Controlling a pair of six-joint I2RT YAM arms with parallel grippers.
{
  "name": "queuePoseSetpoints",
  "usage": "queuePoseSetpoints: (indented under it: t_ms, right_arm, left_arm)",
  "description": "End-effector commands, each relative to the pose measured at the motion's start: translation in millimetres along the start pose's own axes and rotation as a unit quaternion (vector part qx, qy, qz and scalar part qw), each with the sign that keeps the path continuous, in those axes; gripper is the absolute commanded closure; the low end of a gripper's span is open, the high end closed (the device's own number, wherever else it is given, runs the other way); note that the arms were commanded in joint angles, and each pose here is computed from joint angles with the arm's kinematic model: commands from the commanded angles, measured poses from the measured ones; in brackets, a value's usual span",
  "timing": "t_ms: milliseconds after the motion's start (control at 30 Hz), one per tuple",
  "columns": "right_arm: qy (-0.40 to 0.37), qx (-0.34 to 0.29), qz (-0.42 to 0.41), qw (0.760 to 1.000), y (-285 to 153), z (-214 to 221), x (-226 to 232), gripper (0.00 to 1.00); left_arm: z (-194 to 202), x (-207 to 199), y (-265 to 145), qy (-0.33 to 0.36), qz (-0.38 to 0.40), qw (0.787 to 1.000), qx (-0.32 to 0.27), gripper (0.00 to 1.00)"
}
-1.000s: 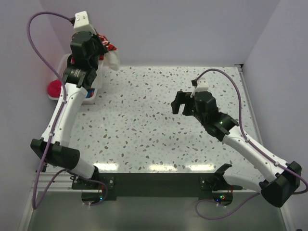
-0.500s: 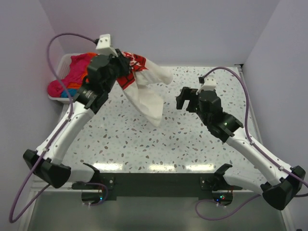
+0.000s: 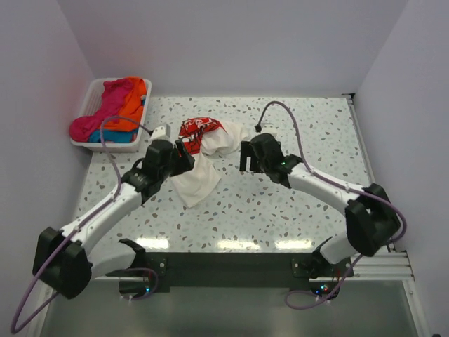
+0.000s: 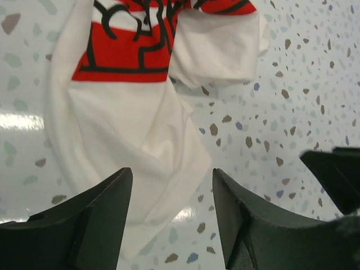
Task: Fold and stack the t-shirts
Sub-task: Move the tshirt to the center of the board, then flatten the tshirt out
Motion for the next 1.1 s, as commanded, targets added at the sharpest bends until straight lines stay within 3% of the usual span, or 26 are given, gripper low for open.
queuePoseSetpoints:
  t_ms: [0,100,267,467,567,600,667,767,800,833,867,900,933,1067]
  right_arm:
    - [0.010,-0.020,-0.028,0.999,42,-18,36,0.12]
    - [0.004,-0.024,-0.022,0.999,79,-24,50,0.12]
    - [0.011,-0.068,0.004,0.998,122,-47,59,0.12]
    - [0.032,-0.080,0.001,0.996,167,-55,62,0.11]
    - [0.025,-0.079,-0.003,0.997,184,-64,74,0.16]
    - [0.023,-0.076,-0.001,0.997,189,-62,75,0.18]
    - [0.019,-0.063,0.007,0.998,198,-56,74,0.32]
    - [0.011,-0.054,0.020,0.998,201,-52,68,0.66]
    - [0.011,-0.054,0.024,0.998,199,-52,65,0.73]
    - [0.017,-0.059,0.026,0.998,198,-55,60,0.79]
    - [0.018,-0.052,0.033,0.998,197,-49,53,0.97]
    - [0.032,-0.062,0.035,0.997,187,-60,49,1.00]
    - [0.038,-0.064,0.047,0.996,182,-64,42,1.00]
    - [0.050,-0.054,0.098,0.993,142,-81,-1,1.00]
  left_arm:
    - [36,5,-13,-0.050,0.014,0.998,-0.019,0.37]
    - [74,8,-13,-0.026,0.009,1.000,0.015,0.36]
    - [100,-4,-6,0.010,0.020,0.999,0.026,0.23]
    - [107,-11,21,0.056,-0.023,0.998,0.029,0.22]
    - [112,-8,34,0.074,-0.053,0.995,0.035,0.24]
    - [114,-6,37,0.080,-0.062,0.994,0.037,0.27]
    - [115,-2,44,0.090,-0.086,0.992,0.036,0.30]
    - [117,8,48,0.106,-0.118,0.987,0.038,0.53]
    - [118,11,49,0.109,-0.125,0.985,0.038,0.69]
    - [116,13,49,0.110,-0.131,0.985,0.037,0.75]
    - [115,16,49,0.110,-0.136,0.984,0.038,0.81]
    - [115,19,47,0.111,-0.142,0.983,0.041,0.95]
    - [107,21,45,0.102,-0.145,0.984,0.035,1.00]
    - [81,36,32,0.074,-0.156,0.985,0.017,1.00]
Point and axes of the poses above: each gripper's point midway between its finger pads, its own y axis out along the fingers, its own x axis along the line the jaws close on, z = x × y, the point moved 4 cm from there along -y, back along the fingers, and after that the axes turned 2 degrees about -y, right-handed, at the moved point
